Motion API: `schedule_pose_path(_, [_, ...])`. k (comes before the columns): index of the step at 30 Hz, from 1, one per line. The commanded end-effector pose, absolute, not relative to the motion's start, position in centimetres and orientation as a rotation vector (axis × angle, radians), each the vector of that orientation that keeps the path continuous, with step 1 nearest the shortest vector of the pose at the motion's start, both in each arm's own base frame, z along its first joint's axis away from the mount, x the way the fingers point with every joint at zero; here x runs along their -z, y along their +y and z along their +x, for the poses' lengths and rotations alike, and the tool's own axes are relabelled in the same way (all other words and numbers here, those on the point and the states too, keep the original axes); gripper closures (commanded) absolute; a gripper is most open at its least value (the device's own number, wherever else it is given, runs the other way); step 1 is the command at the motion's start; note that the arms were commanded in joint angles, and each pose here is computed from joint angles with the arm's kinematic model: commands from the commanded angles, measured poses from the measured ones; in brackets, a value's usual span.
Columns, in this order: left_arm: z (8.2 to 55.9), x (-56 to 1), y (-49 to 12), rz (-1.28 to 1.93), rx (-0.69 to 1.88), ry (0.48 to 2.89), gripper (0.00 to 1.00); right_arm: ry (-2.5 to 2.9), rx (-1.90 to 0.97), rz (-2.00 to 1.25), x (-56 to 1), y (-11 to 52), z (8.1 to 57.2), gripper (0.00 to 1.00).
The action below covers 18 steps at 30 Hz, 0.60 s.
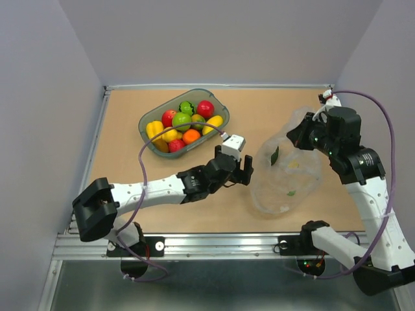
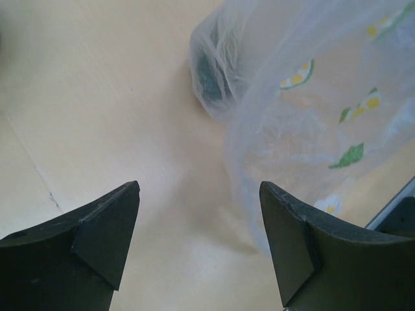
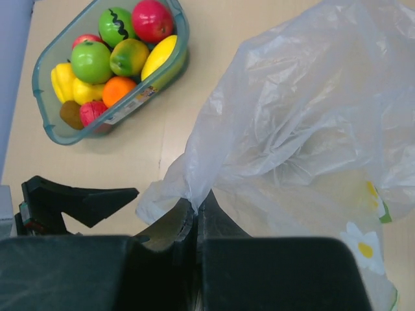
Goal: Untie the knot of the plastic bag and take out the fruit
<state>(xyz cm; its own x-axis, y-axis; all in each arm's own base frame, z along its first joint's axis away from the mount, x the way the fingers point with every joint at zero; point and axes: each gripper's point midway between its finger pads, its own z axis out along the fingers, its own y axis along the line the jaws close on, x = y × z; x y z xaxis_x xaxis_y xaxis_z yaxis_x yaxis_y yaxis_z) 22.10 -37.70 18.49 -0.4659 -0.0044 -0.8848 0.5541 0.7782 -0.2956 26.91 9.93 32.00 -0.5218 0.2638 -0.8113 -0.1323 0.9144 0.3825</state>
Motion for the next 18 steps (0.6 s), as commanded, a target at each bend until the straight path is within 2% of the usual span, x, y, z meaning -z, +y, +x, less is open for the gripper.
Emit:
schedule_pose_path(1, [24.5,-22.5,-40.3,0.253,0.767,1.848,0.14,2.087,-0.529,0.111,-30.9,10.5,26.9,0.99])
schedule_pose_path(11, [24.6,-17.6,-45.8,0.329,0.855,1.922,0.11,2.107,-0.589,0.142,-29.3,11.0,25.9,0.99])
schedule_pose_path(18, [27.1,-14.3,-47.2,0.204,0.792,1.909,0.12,2.131,-0.657,0.172,-28.3,11.7,25.0,0.99])
